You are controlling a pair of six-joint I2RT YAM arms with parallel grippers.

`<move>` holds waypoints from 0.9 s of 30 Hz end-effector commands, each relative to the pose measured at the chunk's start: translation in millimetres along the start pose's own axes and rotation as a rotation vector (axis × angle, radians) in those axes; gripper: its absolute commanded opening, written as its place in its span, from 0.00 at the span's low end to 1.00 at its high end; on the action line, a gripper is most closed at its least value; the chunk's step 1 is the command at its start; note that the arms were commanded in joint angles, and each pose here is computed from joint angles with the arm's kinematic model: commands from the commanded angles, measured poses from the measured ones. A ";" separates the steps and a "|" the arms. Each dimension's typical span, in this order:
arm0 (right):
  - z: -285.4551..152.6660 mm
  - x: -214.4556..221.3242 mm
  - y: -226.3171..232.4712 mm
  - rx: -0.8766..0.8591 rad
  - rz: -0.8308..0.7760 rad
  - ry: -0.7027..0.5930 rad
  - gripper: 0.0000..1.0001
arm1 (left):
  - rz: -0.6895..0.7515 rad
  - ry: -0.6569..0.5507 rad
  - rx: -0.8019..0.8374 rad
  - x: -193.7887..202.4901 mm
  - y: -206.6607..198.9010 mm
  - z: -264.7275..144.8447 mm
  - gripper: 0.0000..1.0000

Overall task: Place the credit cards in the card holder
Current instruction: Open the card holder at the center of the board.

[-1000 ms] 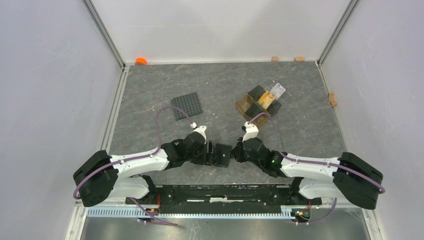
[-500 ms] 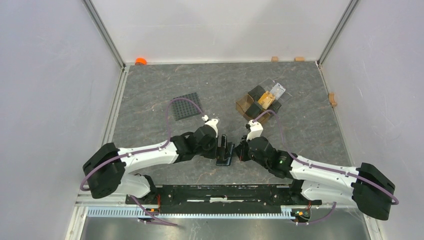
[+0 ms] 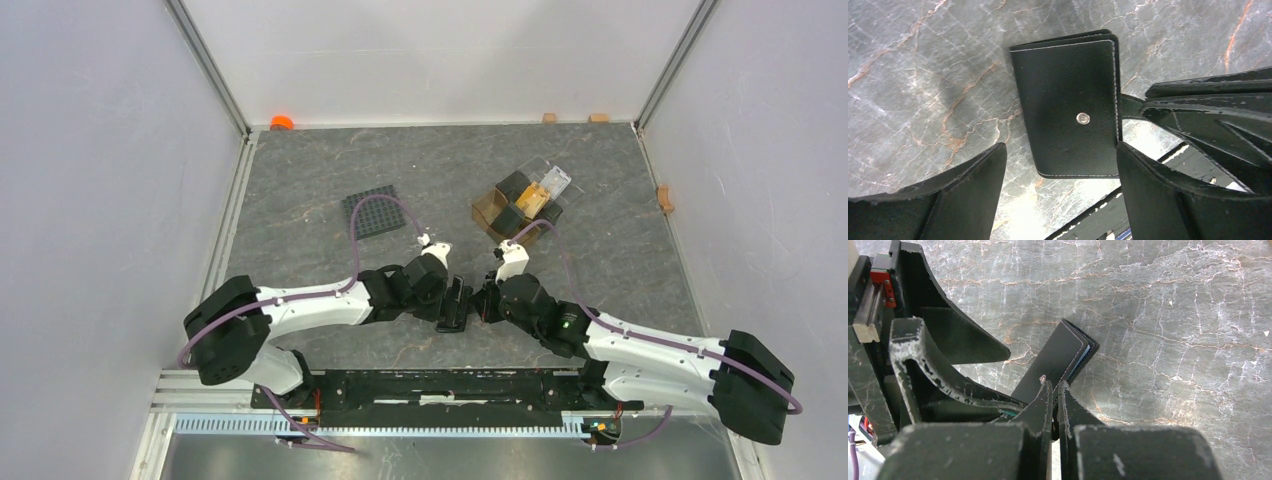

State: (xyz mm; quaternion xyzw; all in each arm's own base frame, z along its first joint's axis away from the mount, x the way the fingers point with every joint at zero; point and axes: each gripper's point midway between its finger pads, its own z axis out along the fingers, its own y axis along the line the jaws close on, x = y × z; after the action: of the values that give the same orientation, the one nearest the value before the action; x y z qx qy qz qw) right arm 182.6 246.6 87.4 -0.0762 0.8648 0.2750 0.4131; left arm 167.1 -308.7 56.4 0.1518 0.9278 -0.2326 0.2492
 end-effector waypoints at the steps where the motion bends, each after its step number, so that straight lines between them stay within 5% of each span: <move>1: -3.8 -18.1 10.5 -0.022 0.007 -0.049 0.00 | 0.050 -0.054 0.007 -17.4 -13.7 -0.8 0.87; 27: -8.5 -24.1 7.5 -0.006 0.007 -0.069 0.00 | 0.110 -0.075 -0.142 -14.9 9.7 -2.3 0.85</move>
State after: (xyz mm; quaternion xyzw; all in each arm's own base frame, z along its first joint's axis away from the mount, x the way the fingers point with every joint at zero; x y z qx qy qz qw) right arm 180.5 240.8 88.3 -0.0754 0.8669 0.2690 0.4128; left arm 169.8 -307.8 50.8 0.1742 0.9273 -0.1842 0.2755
